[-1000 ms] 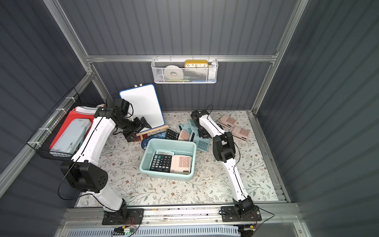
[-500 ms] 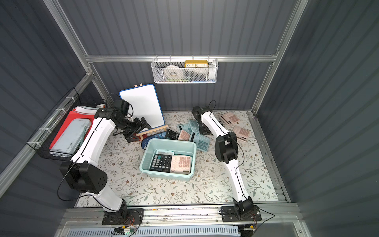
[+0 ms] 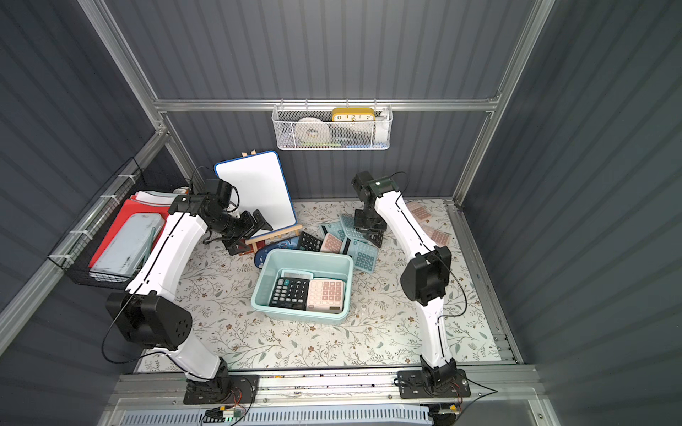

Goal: Put the calculator in the storage box
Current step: Pick up the calculator at the center of the board.

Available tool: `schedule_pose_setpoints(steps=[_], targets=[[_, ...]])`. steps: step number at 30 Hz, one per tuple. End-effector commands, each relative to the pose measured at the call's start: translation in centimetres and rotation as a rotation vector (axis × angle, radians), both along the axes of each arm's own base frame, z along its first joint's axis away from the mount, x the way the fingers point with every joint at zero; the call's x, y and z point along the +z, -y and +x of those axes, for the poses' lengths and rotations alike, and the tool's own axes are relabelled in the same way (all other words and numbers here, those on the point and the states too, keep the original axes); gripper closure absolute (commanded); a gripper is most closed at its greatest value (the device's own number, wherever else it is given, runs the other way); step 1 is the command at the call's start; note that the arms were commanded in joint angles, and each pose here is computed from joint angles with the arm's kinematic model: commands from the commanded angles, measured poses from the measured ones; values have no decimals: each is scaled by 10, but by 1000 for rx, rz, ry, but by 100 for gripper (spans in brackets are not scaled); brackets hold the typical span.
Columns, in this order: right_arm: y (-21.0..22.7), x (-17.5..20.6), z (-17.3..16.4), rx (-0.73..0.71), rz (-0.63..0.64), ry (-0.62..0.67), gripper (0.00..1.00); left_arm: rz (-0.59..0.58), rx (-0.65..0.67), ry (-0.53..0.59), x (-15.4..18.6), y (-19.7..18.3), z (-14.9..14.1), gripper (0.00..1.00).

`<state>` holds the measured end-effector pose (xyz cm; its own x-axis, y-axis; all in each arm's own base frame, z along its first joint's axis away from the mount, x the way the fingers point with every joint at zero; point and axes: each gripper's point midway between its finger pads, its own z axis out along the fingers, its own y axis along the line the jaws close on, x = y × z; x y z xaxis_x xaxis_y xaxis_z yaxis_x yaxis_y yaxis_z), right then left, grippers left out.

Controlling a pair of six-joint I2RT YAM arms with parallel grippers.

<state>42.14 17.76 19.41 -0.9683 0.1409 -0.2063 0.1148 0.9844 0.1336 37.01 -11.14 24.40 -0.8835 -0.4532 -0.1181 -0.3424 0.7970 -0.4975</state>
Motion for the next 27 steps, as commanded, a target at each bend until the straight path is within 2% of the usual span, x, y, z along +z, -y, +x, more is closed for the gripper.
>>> schedule_pose_setpoints(steps=[1,9,18,27], targets=[[-15,25,-26,-54,155,-66,100,32,-35,85,16,0,9,1],[-27,86,-43,-162,529,-130,100,123,-124,245,40,24,23,1],[-31,151,-29,-289,942,-179,100,199,-262,435,66,63,30,1],[-44,168,-5,-452,1165,-247,100,216,-393,527,80,96,25,1]])
